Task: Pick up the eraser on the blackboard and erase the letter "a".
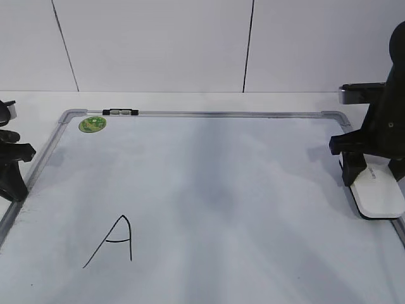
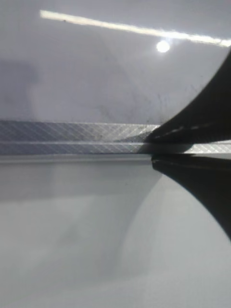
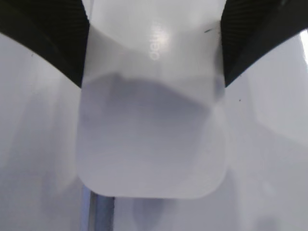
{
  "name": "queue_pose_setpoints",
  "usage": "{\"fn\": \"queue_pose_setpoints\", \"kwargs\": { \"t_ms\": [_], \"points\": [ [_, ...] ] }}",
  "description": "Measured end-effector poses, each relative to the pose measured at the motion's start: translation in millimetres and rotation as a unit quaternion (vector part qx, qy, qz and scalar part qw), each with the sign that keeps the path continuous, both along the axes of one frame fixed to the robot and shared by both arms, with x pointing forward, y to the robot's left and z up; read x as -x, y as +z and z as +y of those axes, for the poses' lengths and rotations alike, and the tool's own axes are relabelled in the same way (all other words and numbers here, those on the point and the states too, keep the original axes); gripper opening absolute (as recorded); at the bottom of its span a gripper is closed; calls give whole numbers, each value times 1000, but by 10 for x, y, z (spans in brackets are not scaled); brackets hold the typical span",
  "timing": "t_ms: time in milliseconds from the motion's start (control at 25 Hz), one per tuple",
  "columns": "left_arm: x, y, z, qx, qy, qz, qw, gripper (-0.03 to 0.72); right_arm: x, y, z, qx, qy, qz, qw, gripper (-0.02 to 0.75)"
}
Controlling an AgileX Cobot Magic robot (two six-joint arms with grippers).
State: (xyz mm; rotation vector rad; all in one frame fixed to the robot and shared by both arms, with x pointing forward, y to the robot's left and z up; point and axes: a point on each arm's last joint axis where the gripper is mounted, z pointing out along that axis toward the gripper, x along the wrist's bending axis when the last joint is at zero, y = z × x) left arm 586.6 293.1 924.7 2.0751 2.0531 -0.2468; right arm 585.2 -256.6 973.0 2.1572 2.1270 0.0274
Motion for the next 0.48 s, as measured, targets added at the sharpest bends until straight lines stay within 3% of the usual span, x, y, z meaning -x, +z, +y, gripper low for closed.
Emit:
{"fn": "queue_pose_setpoints", "kwargs": {
  "t_ms": [480],
  "points": [
    [0, 0, 0, 0, 0, 0, 1000, 46, -39, -4, 3, -1, 3, -20, 1000, 571]
  ]
}}
